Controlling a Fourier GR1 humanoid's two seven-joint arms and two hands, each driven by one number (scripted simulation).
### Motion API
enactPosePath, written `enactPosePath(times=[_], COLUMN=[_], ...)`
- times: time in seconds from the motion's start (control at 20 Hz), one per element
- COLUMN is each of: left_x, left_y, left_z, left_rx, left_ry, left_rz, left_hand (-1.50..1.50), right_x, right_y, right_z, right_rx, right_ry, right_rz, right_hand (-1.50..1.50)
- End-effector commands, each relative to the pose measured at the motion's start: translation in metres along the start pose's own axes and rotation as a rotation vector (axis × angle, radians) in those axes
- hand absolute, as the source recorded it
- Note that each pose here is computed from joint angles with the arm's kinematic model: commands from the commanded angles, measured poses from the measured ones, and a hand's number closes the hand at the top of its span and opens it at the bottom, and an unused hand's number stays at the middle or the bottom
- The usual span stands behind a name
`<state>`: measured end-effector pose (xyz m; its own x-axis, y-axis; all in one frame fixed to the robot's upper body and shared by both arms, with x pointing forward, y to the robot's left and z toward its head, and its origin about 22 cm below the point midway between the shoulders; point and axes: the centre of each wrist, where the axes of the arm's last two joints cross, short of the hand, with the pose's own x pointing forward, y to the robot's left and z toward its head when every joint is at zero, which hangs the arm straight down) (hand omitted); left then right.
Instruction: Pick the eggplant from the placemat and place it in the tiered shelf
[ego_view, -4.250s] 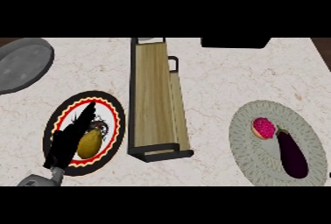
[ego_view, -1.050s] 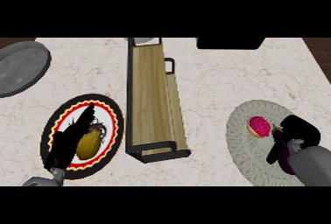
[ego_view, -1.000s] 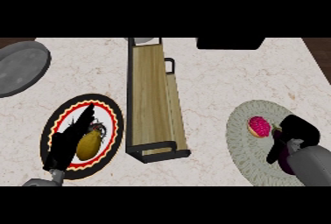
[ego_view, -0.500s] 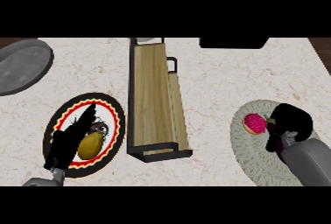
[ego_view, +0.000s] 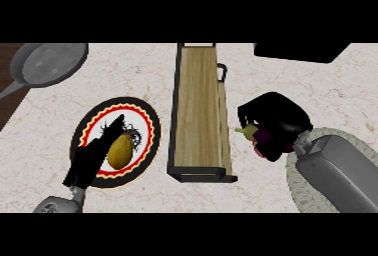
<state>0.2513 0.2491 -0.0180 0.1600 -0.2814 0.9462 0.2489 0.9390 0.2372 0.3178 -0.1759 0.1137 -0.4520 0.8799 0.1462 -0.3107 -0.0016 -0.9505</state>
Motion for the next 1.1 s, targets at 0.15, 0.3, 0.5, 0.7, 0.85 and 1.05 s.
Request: enactPosePath(times=[0.15, 0.3, 0.5, 0.7, 0.85, 1.05], left_x=[-0.002, -0.003, -0.007, -0.006, 0.002, -0.013], left_y=[0.009, 0.006, 0.005, 0.001, 0.001, 0.003], left_z=[-0.001, 0.000, -0.007, -0.007, -0.005, 0.001], left_rx=[0.029, 0.027, 0.061, 0.050, 0.041, 0.039], left_ry=[0.017, 0.010, 0.044, 0.025, 0.018, 0.045], left_rz=[0.002, -0.010, 0.009, 0.001, 0.021, 0.009], left_hand=[0.00, 0.00, 0.00, 0.00, 0.00, 0.00], right_x=[-0.024, -0.052, -0.085, -0.084, -0.065, -0.027], right_y=[-0.094, -0.122, -0.172, -0.199, -0.205, -0.217], right_z=[0.022, 0.021, 0.025, -0.007, -0.034, -0.067], right_rx=[-0.188, -0.282, -0.283, -0.274, -0.267, -0.309], right_ry=[-0.572, -0.710, -0.829, -0.816, -0.802, -0.768], right_rz=[0.006, -0.203, -0.324, -0.340, -0.333, -0.340], right_hand=[1.50, 1.50, 1.50, 1.50, 1.50, 1.50])
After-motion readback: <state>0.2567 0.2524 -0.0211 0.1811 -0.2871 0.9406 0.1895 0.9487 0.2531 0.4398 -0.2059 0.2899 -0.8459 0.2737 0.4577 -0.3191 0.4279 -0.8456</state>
